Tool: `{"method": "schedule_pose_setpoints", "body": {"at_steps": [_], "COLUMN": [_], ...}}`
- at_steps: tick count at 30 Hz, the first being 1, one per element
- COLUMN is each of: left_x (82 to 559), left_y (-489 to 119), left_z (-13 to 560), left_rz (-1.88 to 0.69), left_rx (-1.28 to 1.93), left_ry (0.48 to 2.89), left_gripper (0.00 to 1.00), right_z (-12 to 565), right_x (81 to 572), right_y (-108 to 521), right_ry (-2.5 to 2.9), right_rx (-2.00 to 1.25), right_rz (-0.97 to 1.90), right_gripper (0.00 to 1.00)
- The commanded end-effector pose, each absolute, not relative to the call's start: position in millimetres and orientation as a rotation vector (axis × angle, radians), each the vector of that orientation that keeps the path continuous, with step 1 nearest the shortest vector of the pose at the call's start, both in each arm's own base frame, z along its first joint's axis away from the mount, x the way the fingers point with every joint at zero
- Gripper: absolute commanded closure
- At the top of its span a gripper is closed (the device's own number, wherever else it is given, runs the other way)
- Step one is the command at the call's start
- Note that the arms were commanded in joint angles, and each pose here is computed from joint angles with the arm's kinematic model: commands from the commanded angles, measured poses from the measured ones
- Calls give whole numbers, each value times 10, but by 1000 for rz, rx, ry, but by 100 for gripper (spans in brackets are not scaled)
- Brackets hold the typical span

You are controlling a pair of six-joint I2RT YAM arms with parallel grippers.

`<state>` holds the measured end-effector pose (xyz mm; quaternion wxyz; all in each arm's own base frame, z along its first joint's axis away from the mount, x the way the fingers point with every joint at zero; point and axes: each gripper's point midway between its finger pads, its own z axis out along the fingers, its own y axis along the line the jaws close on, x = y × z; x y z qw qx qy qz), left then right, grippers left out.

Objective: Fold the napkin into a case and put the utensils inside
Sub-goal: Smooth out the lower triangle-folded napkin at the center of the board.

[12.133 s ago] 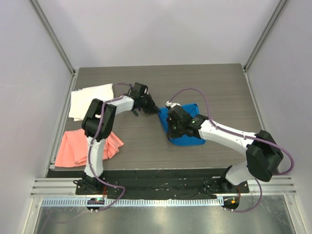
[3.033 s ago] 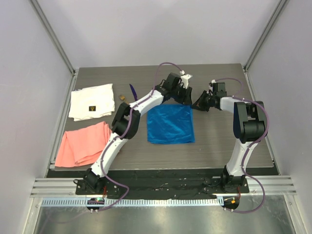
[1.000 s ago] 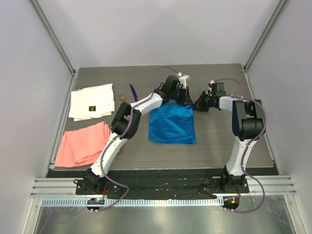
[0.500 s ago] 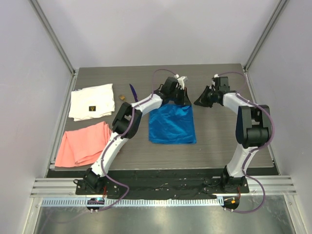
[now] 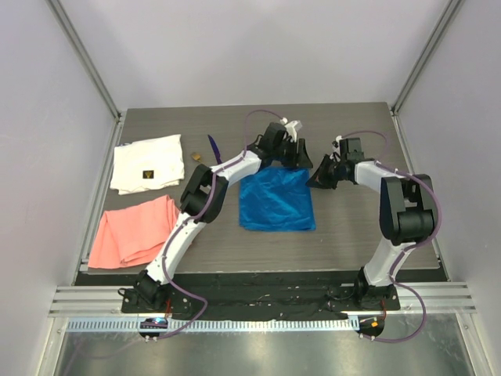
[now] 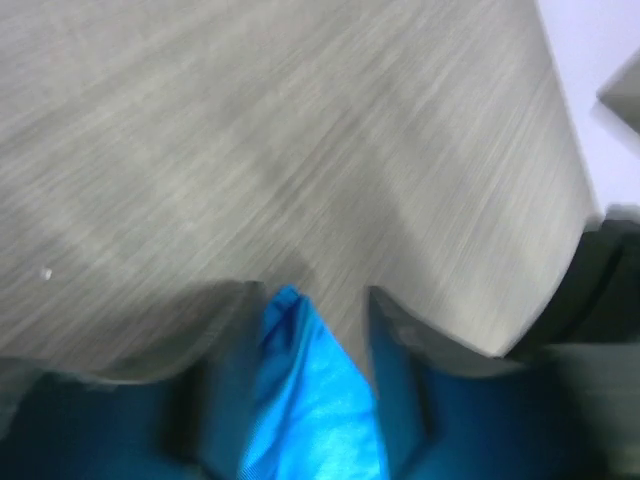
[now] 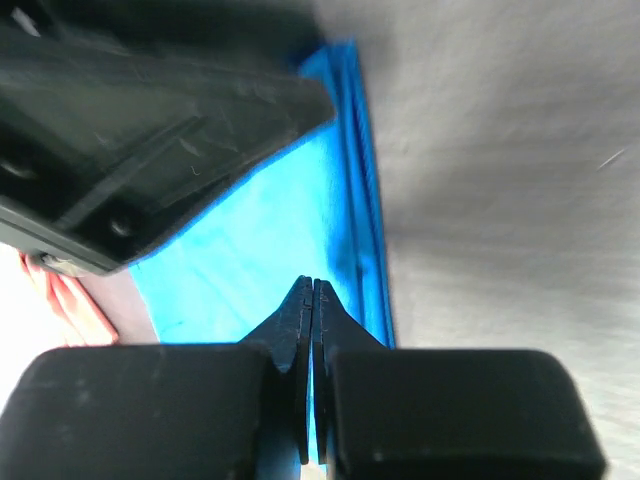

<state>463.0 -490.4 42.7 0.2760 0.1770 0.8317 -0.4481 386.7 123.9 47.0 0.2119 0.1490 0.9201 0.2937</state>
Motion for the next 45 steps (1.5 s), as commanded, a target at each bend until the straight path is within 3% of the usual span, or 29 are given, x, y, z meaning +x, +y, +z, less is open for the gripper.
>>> {"method": "schedule_pose_setpoints", "body": {"at_steps": [1,2,3,8,10,13,14,15,17,18,27,32,45], "left_x": [4798,4801,4819,4801,4741,4631,4482,4402,4144,4007,2748,2405,2114], "left_y": [-4914,-4896,-4885,-4625,-4394,-4021,-3876,-3773,-3569,-3497,-3278,-3264,-3296], "left_z": [1019,1071,1170,1717,1522,1739,1482,1725,1501,1700,1239,1070,669], "left_rz": [-1185,-1175,-1179,-1193,-1157,-1113,-1080,-1083,-1046,-1065,-1188,-1121,-928], "left_rx": [447,432,423,306,201,67,28,24,4,13,147,213,284], "left_ry": [2125,2134,2125,2155,2249,2288,2366,2333,2409,2381,2540,2581,2630], "left_gripper": [44,42,29,23,28,36,41,43,45,49,72,85,89], "right_z": [908,924,922,1074,1113,1175,1173,1177,1180,1150,726,555,298], "right_x": [3820,3798,3734,3584,3473,3321,3273,3237,3122,3097,2894,2814,2763], "right_y": [1379,1364,1331,1197,1305,1428,1457,1503,1626,1659,1643,1543,1350], "right_ry": [2446,2447,2472,2482,2499,2504,2511,2516,2531,2539,2626,2676,2744], "right_rx": [305,300,302,240,200,152,155,145,106,99,162,191,253], "right_rz": [859,843,816,710,758,846,873,910,1006,1020,982,893,724], "right_gripper": [98,96,96,88,87,84,83,83,84,85,96,99,99]}}
